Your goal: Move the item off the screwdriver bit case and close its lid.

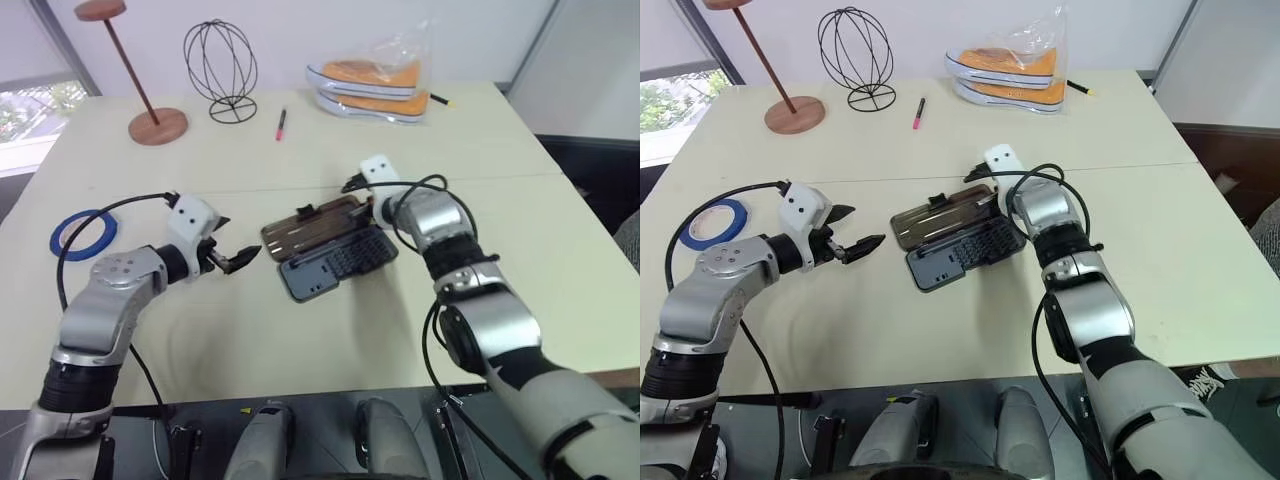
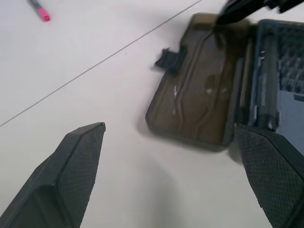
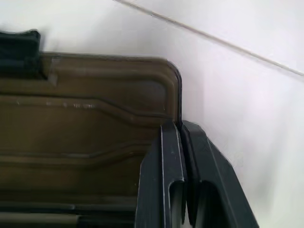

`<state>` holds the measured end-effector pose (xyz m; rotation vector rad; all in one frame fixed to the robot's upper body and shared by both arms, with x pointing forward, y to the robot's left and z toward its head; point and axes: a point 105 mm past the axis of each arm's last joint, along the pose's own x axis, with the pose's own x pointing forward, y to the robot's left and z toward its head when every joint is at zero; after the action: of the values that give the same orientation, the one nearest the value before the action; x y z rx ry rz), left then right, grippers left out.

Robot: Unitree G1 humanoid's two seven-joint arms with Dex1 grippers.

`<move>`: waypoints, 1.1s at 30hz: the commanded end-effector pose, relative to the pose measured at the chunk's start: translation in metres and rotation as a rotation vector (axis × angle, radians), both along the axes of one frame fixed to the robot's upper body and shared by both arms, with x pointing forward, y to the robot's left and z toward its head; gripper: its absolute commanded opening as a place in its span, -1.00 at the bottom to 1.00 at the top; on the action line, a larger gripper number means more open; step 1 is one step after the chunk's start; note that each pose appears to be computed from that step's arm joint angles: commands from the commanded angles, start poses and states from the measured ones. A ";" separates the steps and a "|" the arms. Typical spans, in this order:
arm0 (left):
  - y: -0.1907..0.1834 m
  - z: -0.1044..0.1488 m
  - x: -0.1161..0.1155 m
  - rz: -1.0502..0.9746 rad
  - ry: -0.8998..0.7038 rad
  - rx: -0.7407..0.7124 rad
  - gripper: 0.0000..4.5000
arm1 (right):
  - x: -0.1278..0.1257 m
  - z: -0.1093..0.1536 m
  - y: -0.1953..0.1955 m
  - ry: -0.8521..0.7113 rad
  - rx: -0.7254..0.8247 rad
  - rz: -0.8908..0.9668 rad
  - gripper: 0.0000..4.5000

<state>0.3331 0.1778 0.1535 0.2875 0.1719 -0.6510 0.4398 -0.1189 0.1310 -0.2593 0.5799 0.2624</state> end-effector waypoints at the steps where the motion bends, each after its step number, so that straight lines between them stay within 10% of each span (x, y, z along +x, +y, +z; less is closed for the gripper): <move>1: 0.000 0.011 0.002 -0.003 -0.054 0.004 1.00 | -0.023 0.004 -0.039 0.081 0.040 -0.253 -1.00; 14: -0.042 0.002 0.017 -0.159 -0.015 -0.010 1.00 | -0.094 -0.011 -0.025 0.075 0.170 -0.423 -1.00; 33: -0.034 0.016 0.029 -0.148 -0.068 -0.012 1.00 | -0.093 0.002 0.020 0.054 0.150 -0.101 -1.00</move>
<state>0.3615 0.1413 0.1501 0.2905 0.1512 -0.8032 0.3461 -0.1046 0.1233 -0.0748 0.6552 0.1883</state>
